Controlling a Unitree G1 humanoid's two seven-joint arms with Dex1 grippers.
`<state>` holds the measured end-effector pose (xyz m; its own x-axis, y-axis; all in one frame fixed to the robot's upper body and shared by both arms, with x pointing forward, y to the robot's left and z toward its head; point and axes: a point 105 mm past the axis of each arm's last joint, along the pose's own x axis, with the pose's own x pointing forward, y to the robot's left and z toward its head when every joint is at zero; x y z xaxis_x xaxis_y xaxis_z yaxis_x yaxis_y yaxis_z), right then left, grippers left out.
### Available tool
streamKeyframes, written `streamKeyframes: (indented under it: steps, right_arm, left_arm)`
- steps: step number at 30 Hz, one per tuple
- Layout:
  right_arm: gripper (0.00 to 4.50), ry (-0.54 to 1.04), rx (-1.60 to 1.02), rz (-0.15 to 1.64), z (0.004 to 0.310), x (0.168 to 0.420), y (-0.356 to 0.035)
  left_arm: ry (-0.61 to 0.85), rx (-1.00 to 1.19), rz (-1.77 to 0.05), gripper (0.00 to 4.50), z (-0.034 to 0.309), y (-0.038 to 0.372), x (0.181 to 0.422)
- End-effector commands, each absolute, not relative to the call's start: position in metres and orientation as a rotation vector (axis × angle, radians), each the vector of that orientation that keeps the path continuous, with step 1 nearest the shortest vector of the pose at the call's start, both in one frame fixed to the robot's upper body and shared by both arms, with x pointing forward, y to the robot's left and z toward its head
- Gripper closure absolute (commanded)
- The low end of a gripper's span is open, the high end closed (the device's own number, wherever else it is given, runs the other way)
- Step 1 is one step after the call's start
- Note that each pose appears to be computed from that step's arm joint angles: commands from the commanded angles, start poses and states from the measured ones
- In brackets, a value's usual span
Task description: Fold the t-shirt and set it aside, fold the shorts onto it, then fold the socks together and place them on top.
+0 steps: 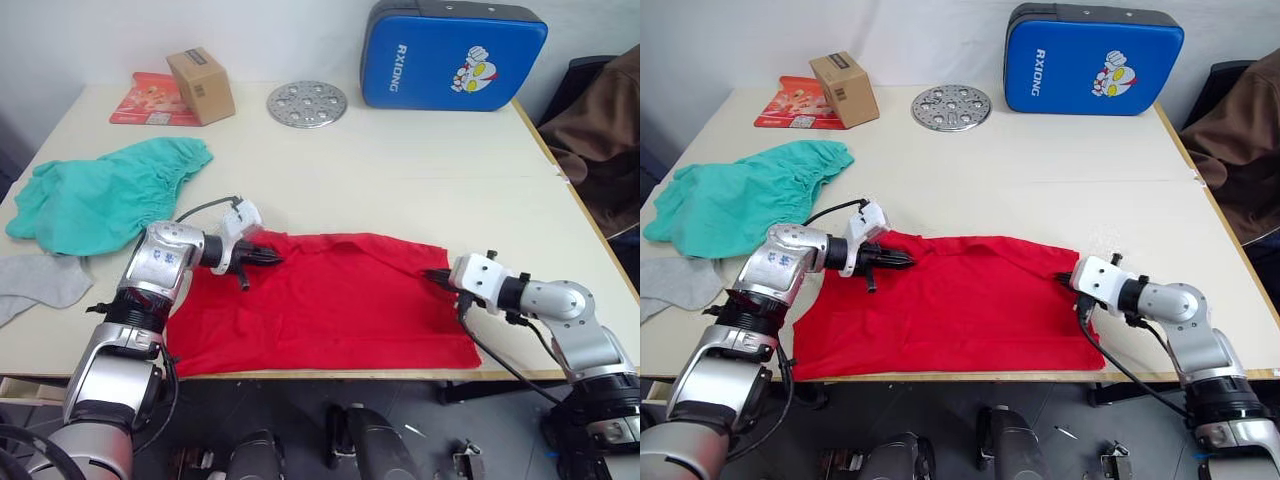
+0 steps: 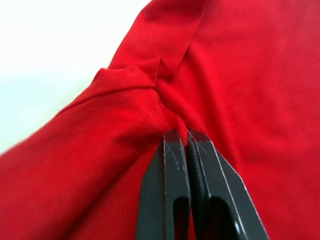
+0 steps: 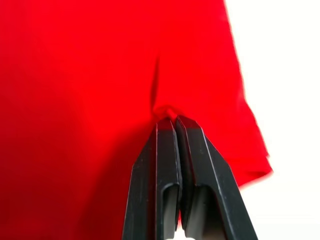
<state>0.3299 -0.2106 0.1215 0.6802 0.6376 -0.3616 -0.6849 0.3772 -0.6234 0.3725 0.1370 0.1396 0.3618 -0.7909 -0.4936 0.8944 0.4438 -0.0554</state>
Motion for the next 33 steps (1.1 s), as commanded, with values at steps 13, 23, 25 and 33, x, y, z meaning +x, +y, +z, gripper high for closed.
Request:
streamKeyframes:
  steps: [13, 23, 25, 33]
  right_arm:
    - [2.45, 0.06, -0.761, 0.828, 0.133, 0.324, -0.221]
    - [3.07, 0.01, -0.421, 0.825, 0.185, 0.316, -0.209]
    - [3.73, -0.001, -0.39, 0.807, 0.191, 0.324, -0.201]
    - [4.5, 0.109, -0.322, 0.71, 0.173, 0.374, -0.152]
  left_arm:
    - [0.479, 0.427, -0.956, 3.16, 0.142, 0.185, 0.376]
    - [0.333, 0.11, -0.995, 2.9, 0.226, 0.216, 0.361]
    - [0.308, 0.13, -0.965, 3.4, 0.23, 0.215, 0.372]
    - [0.404, 0.34, -0.868, 4.49, 0.186, 0.189, 0.418]
